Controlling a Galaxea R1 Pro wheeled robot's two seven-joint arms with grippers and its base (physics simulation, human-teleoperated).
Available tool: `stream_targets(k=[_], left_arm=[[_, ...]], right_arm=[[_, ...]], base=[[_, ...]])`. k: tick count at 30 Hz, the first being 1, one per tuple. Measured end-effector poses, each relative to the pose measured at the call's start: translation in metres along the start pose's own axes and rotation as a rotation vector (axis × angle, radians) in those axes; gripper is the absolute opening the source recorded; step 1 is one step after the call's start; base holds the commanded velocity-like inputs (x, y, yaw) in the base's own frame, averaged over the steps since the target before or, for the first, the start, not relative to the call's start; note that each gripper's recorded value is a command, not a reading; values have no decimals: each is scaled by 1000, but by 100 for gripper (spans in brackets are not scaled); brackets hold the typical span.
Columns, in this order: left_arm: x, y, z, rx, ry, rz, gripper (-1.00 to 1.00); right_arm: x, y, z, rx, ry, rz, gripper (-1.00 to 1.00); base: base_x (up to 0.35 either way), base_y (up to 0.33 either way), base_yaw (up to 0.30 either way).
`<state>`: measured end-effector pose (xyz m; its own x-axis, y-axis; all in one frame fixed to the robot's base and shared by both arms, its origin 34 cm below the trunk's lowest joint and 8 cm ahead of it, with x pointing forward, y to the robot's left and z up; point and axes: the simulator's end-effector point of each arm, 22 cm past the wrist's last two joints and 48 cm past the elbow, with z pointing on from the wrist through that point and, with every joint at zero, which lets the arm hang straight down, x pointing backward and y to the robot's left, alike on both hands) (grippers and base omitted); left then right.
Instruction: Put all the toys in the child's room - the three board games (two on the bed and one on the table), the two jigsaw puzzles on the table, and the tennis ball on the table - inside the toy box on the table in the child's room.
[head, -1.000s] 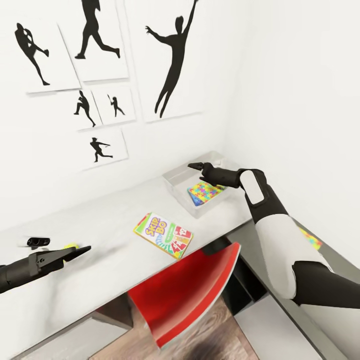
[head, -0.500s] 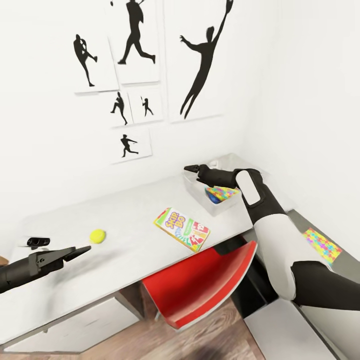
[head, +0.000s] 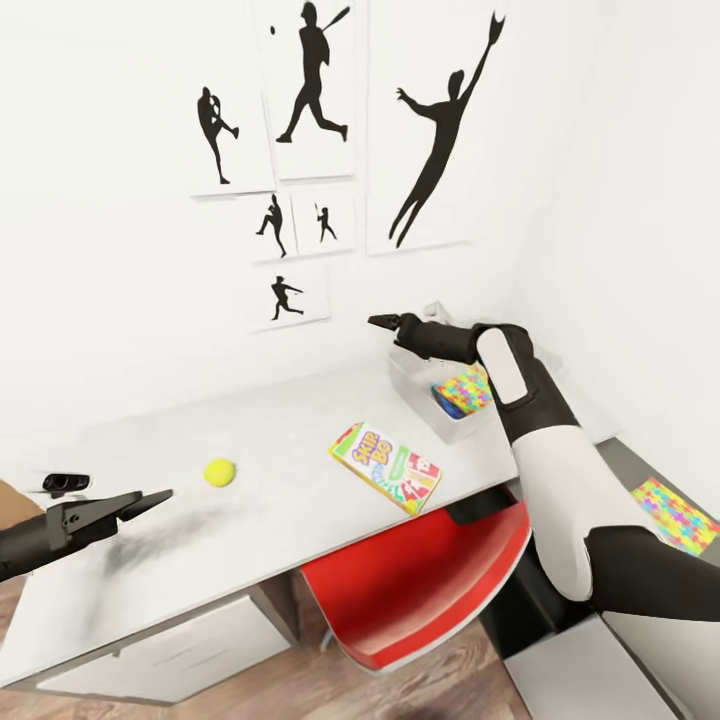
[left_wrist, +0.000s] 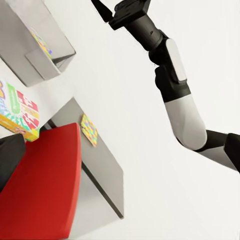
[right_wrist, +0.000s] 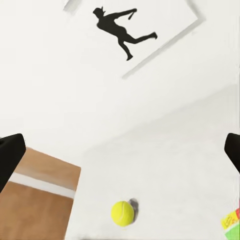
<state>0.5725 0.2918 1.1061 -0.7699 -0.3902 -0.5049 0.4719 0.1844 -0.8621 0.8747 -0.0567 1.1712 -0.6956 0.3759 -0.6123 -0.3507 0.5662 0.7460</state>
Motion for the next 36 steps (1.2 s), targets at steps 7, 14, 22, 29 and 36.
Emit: stream_targets(k=[7, 14, 22, 29, 36], left_arm=[[-5, -4, -5, -6, -8, 16, 100], [-8, -9, -7, -6, -16, 29, 100], [-11, -11, -11, -20, -21, 43, 100], [-12, -15, -12, -20, -22, 53, 100], [-13, -20, -12, -16, -24, 63, 100]], right_arm=[[-10, 15, -7, -15, -21, -29, 100], [-8, 19, -11, -16, -20, -32, 100], [-5, 21, -14, -16, -18, -31, 100], [7, 26, -12, -10, 9, -57, 100], [15, 30, -13, -7, 23, -75, 100]], base=[[62, 38, 114], [6, 4, 114], [-126, 35, 114], [-74, 13, 114], [-9, 1, 114]])
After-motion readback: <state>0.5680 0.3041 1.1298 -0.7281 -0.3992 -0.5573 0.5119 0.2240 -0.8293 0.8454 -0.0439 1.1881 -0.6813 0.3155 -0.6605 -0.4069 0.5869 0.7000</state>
